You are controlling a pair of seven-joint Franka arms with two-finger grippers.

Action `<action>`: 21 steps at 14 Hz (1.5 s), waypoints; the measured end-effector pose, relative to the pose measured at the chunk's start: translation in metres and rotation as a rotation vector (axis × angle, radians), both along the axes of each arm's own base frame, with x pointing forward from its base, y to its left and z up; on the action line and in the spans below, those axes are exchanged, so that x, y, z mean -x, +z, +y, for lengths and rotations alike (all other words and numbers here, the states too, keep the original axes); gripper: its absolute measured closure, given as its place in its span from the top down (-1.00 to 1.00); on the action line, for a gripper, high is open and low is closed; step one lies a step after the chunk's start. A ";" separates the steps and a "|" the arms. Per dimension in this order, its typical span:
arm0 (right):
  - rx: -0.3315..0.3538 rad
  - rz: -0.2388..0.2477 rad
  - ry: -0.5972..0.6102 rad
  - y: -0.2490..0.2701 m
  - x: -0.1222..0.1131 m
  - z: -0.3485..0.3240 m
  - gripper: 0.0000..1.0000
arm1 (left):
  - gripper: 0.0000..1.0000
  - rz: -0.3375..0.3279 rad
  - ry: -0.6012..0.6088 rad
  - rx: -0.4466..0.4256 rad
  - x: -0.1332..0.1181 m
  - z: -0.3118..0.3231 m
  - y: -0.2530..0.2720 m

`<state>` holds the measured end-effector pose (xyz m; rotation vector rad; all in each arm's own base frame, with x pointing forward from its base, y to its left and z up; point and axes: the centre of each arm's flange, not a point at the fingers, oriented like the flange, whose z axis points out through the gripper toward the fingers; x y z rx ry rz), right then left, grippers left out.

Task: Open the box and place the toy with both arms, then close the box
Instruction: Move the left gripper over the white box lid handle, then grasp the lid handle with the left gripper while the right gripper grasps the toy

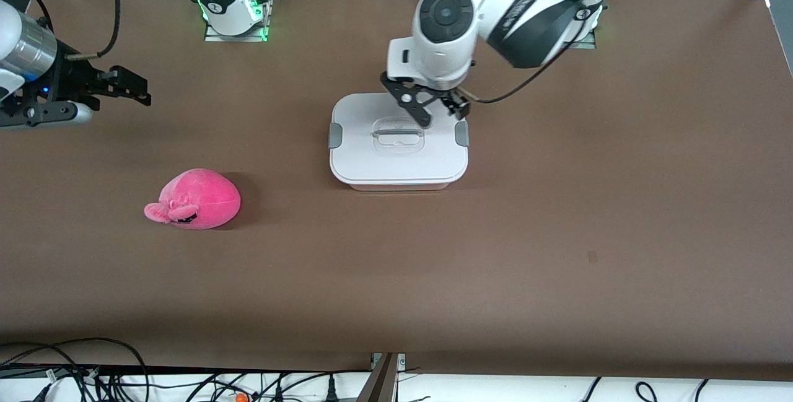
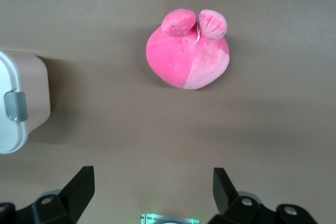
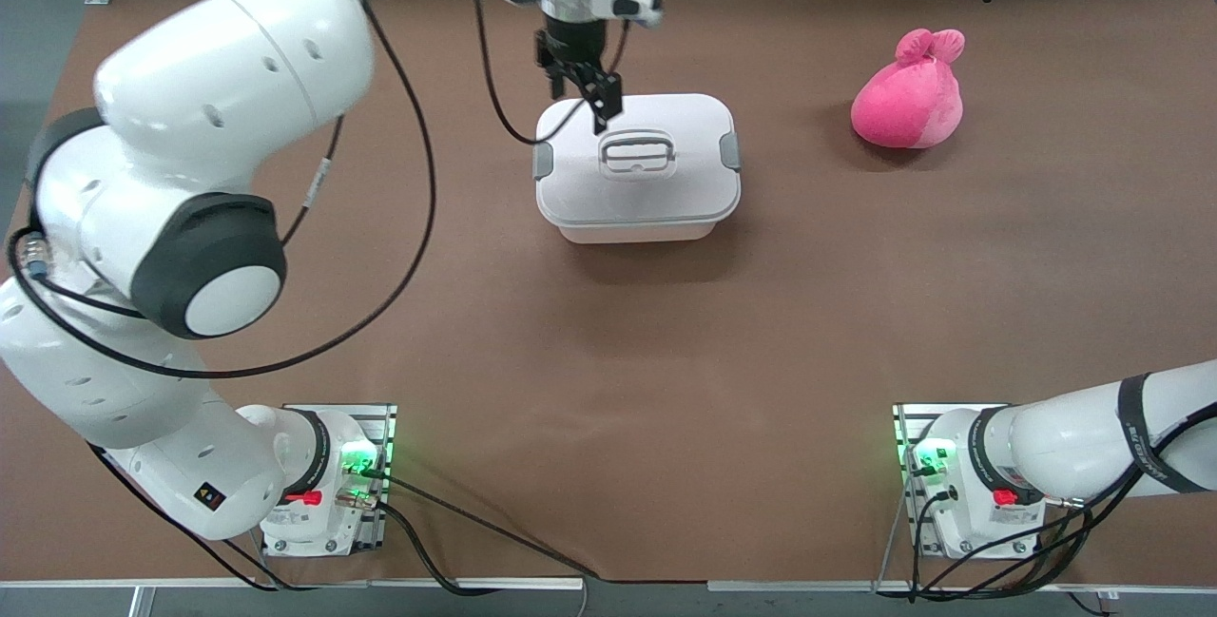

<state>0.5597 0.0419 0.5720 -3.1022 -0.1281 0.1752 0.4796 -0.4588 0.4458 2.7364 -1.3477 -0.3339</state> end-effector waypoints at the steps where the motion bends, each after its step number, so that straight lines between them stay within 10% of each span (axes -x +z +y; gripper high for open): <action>1: 0.002 -0.008 -0.009 -0.014 -0.006 -0.003 1.00 | 1.00 -0.016 -0.064 0.026 0.004 -0.015 -0.011; 17: 0.046 -0.168 -0.066 -0.256 -0.046 -0.030 1.00 | 1.00 -0.158 -0.456 0.035 0.013 -0.061 -0.098; 21: 0.049 -0.165 -0.068 -0.273 -0.048 -0.030 0.65 | 0.19 -0.148 -0.459 0.028 0.015 -0.061 -0.099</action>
